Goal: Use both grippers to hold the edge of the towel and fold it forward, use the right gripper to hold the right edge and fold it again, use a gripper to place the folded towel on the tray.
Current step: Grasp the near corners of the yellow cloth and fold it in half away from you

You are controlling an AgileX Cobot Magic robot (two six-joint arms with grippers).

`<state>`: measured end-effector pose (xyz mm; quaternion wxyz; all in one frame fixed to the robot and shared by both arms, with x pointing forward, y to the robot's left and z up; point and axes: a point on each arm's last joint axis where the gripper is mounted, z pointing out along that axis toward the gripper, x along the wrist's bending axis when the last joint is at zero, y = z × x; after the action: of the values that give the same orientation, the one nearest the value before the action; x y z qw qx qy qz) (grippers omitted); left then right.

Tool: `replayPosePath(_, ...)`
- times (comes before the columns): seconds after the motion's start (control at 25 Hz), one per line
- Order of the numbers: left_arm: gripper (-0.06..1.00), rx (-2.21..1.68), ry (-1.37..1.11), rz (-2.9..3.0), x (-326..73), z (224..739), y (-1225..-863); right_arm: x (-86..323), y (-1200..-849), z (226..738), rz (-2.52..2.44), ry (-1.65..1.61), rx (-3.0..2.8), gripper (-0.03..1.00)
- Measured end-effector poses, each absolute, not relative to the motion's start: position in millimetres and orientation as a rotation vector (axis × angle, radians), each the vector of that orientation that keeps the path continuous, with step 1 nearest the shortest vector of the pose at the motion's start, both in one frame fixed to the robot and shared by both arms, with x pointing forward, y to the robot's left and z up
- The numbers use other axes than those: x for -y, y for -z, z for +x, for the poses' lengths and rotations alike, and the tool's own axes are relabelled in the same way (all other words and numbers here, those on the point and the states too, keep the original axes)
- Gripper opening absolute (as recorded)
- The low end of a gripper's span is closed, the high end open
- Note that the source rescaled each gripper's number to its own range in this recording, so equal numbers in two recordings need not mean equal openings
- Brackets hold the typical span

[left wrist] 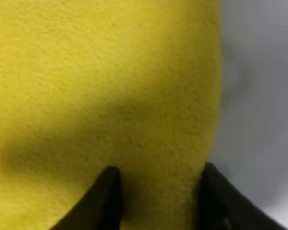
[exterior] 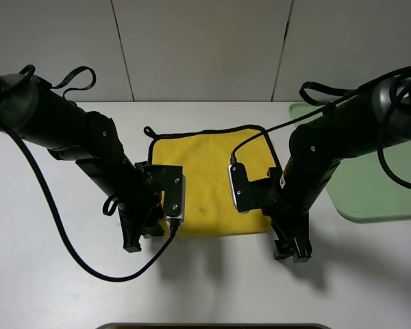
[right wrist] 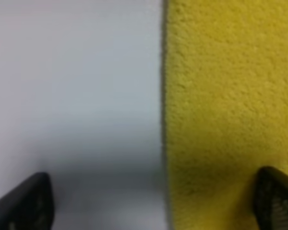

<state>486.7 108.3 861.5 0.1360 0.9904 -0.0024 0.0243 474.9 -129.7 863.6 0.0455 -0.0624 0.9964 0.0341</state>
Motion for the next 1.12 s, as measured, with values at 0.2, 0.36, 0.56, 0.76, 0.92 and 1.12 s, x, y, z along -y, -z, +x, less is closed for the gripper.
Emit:
replayPosePath(0.2, 0.18, 0.007, -0.070, 2.868, -108.3, 486.7, -861.5, 128.3, -863.0, 474.2, -0.137, -0.133, -3.050, 0.65)
replayPosePath(0.36, 0.09, 0.006, -0.072, 2.868, -108.3, 486.8, -861.5, 127.0, -862.9, 475.7, -0.097, -0.155, -3.036, 0.40)
replayPosePath(0.56, 0.01, 0.005, -0.073, 2.868, -108.3, 486.8, -861.5, 125.7, -862.6, 478.0, -0.039, -0.176, -3.013, 0.10)
replayPosePath(0.76, 0.00, 0.004, -0.073, 2.868, -108.3, 486.8, -861.5, 125.5, -862.7, 478.6, -0.026, -0.180, -3.006, 0.00)
replayPosePath(0.92, 0.00, 0.003, -0.072, 2.868, -108.3, 486.8, -861.5, 125.7, -862.7, 478.6, 0.014, -0.181, -3.008, 0.00)
replayPosePath(1.12, 0.00, 0.003, -0.077, 2.865, -108.2, 486.9, -863.2, 126.0, -862.7, 478.1, 0.079, -0.178, -3.017, 0.00)
